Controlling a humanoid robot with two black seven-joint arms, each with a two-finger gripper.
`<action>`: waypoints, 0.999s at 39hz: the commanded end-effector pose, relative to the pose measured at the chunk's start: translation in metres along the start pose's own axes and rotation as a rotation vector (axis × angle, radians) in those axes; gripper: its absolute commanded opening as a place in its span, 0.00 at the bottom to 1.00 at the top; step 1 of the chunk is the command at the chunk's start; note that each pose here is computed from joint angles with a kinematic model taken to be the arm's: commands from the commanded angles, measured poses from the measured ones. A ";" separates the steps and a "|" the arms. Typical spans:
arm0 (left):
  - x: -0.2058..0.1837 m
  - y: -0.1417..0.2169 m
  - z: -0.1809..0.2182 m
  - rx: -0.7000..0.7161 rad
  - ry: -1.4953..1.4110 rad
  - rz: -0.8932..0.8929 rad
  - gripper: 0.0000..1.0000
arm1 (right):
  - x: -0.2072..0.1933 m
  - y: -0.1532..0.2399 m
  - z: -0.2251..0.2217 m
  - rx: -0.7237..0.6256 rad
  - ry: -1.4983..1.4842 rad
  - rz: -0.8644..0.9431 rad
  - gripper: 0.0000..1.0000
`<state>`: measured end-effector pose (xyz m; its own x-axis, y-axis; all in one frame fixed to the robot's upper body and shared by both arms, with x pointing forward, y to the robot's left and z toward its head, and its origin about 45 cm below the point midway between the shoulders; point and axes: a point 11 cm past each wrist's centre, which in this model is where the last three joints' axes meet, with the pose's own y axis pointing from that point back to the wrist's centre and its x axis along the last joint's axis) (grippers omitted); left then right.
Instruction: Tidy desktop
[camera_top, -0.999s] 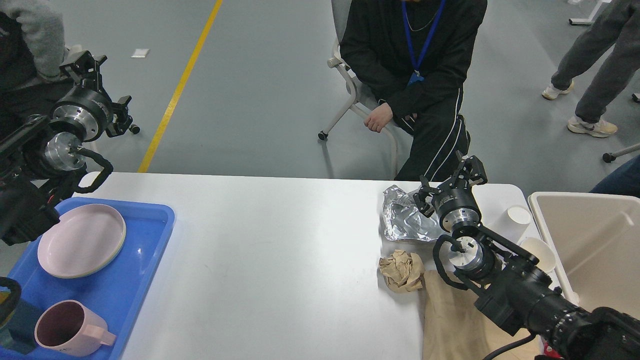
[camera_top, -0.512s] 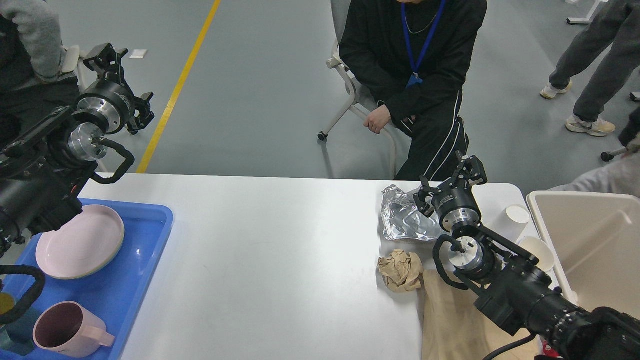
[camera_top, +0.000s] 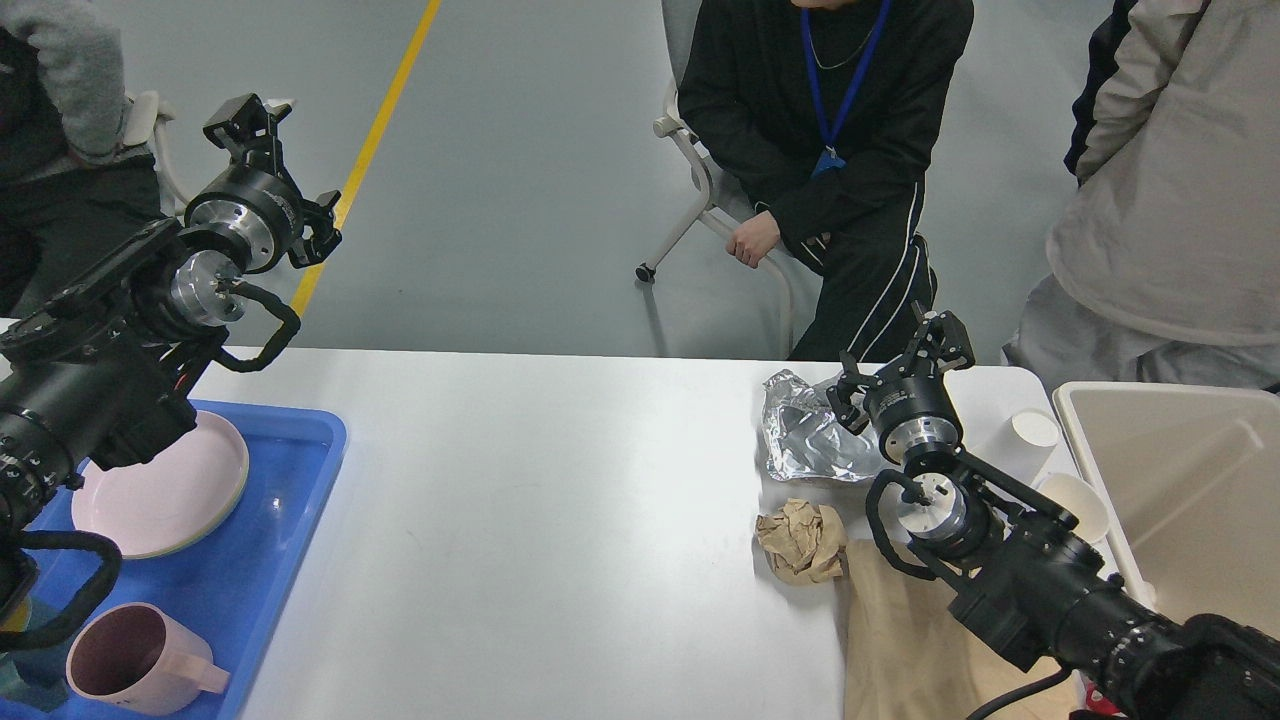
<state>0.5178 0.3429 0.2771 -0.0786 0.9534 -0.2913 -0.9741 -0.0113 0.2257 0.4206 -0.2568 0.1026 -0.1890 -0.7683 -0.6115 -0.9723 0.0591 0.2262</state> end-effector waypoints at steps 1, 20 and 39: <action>-0.006 -0.001 -0.011 0.018 0.003 -0.010 0.96 | -0.001 0.000 0.000 0.001 0.000 -0.001 1.00; 0.004 0.018 -0.132 0.192 0.189 0.042 0.97 | -0.001 0.000 0.000 0.001 -0.001 -0.001 1.00; 0.027 0.039 -0.109 -0.403 0.286 0.149 0.97 | 0.000 0.000 0.000 0.000 0.000 0.000 1.00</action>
<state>0.4604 0.3310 0.1668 -0.2168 0.8235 -0.5242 -0.9746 -0.2135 0.0676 0.4210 -0.2567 0.1031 -0.1882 -0.7683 -0.6118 -0.9726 0.0589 0.2251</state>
